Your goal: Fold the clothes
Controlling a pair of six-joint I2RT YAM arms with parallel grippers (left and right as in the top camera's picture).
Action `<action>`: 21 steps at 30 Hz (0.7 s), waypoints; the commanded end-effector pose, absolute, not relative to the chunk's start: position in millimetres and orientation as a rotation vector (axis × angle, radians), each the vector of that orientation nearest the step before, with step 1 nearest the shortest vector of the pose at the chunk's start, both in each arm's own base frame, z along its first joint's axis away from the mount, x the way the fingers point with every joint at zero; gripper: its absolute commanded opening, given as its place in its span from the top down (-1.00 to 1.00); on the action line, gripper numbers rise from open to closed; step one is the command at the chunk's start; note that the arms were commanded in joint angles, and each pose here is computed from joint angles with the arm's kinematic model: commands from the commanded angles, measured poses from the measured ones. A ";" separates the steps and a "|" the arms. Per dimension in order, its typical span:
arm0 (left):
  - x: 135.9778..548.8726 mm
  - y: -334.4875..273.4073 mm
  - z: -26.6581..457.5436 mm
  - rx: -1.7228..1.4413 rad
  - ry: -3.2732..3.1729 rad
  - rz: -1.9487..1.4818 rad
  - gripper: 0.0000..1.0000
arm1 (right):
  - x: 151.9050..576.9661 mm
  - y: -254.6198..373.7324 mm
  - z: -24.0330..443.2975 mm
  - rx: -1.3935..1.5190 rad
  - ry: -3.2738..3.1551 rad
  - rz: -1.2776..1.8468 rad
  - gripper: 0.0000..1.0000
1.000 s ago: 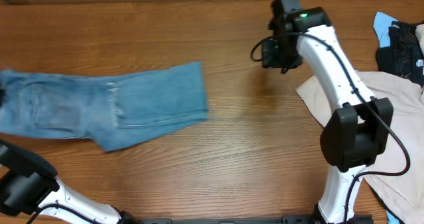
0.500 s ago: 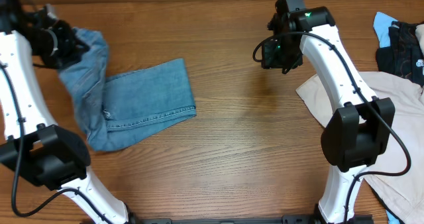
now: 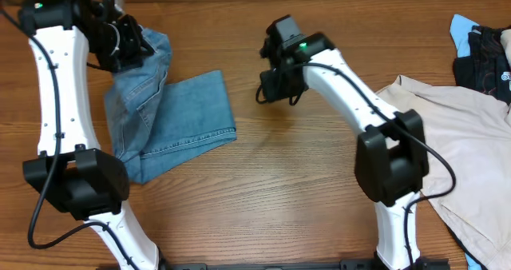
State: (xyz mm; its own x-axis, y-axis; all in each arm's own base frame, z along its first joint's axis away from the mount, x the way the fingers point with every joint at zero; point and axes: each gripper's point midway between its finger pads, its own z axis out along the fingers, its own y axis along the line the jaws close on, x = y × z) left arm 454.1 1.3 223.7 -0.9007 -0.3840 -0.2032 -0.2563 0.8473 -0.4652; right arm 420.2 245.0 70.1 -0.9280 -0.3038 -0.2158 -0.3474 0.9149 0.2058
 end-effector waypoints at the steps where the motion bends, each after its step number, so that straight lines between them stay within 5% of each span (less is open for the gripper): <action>1: 455.8 -15.8 230.1 -0.435 2.736 -0.578 0.92 | 416.0 246.1 53.6 -0.514 2.931 0.354 0.17; 5: 455.0 -32.9 224.3 -0.380 2.763 -0.542 0.79 | 414.9 245.8 52.9 -0.510 2.938 0.352 0.17; 7: 454.1 -42.3 223.0 -0.350 2.774 -0.535 0.30 | 411.9 244.2 52.2 -0.511 2.952 0.347 0.17; 8: 454.0 -45.1 223.1 -0.341 2.775 -0.536 0.21 | 411.1 243.8 52.0 -0.511 2.956 0.346 0.17; 21: 451.7 -22.3 215.7 -0.379 2.797 -0.337 0.20 | 399.6 248.3 53.2 -0.552 2.986 0.417 0.16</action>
State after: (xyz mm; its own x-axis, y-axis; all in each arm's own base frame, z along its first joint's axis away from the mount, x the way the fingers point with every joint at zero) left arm 453.6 -45.4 217.9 -0.9336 -0.2731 -0.2317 -0.1722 0.9095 -0.3783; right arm 406.1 242.1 50.8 -0.9387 -0.3169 -0.1355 -0.3392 0.9191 0.2005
